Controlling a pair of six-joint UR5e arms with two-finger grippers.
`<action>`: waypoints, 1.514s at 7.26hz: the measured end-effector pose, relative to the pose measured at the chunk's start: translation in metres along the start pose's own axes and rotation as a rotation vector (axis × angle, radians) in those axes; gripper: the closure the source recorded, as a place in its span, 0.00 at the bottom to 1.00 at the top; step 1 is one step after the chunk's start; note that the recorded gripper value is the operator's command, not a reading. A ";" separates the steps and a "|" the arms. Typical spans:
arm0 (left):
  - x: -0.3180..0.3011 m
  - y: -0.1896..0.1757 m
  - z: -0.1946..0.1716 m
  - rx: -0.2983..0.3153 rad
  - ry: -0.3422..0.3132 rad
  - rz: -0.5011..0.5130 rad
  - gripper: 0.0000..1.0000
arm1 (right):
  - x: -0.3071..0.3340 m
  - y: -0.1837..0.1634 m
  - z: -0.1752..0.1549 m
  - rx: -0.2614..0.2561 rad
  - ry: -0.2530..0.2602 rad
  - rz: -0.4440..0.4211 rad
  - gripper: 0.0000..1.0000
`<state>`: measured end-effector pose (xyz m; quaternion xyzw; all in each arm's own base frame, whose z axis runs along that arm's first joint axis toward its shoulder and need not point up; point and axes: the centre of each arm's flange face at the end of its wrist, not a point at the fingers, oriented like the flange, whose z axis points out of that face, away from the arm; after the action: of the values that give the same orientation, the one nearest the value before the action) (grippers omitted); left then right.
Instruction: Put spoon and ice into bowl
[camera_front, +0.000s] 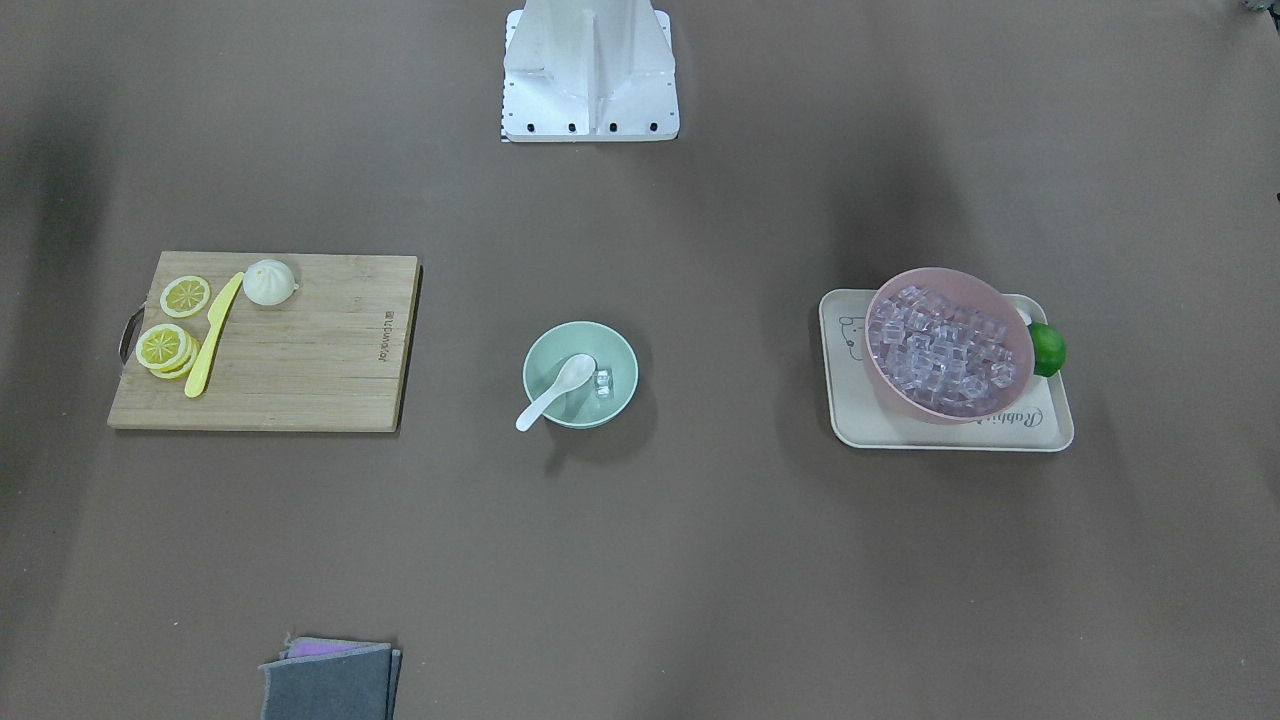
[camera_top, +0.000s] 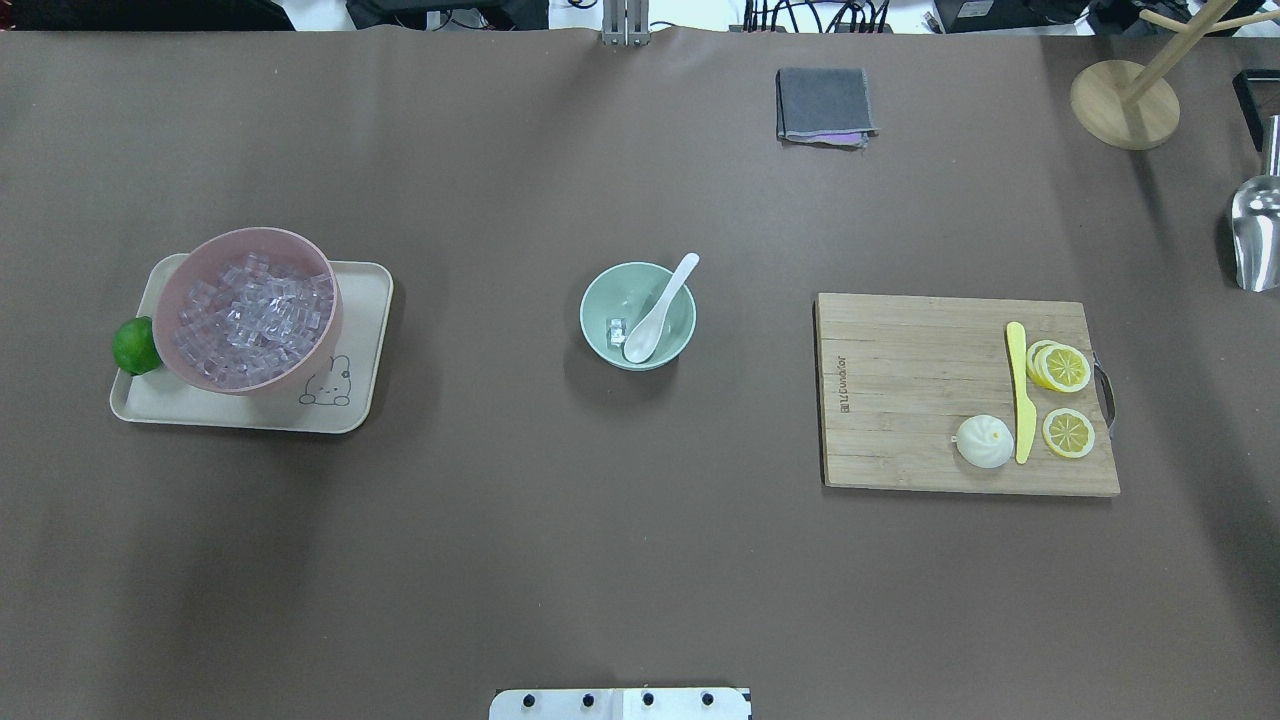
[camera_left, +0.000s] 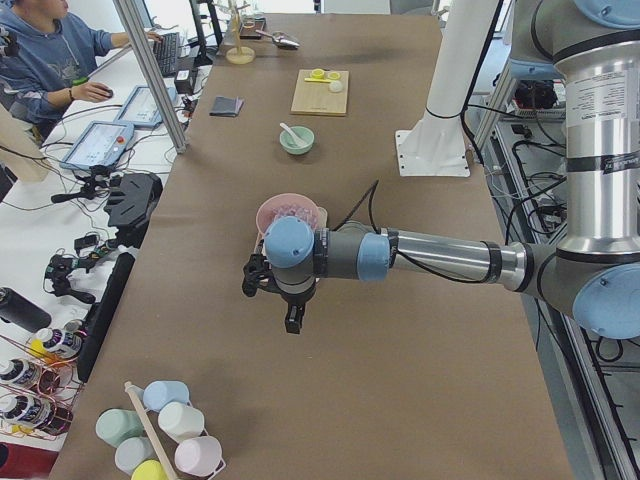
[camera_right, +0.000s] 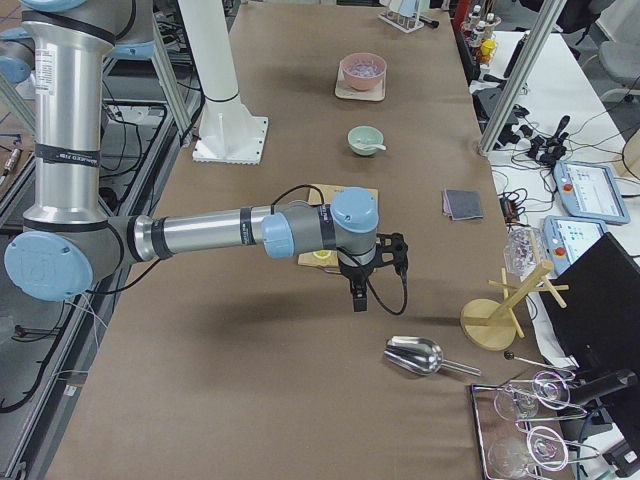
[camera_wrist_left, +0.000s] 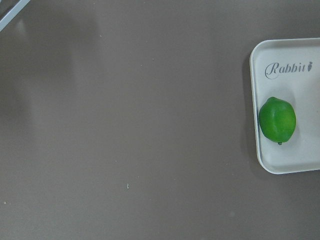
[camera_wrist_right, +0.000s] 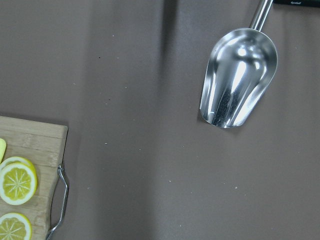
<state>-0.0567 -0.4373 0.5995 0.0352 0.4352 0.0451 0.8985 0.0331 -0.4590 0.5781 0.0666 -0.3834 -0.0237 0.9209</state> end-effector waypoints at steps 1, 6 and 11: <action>-0.003 0.002 -0.006 0.012 -0.001 -0.008 0.02 | 0.002 0.003 0.002 -0.004 0.001 -0.001 0.00; -0.014 0.023 -0.011 0.021 -0.006 -0.043 0.02 | 0.005 0.006 0.004 -0.010 0.001 -0.010 0.00; -0.024 0.024 -0.012 0.015 -0.090 -0.055 0.02 | 0.012 0.007 0.000 -0.001 0.004 0.002 0.00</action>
<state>-0.0821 -0.4157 0.6132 0.0318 0.3955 0.0157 0.9178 0.0413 -0.4529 0.5875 0.0657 -0.3816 -0.0230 0.9217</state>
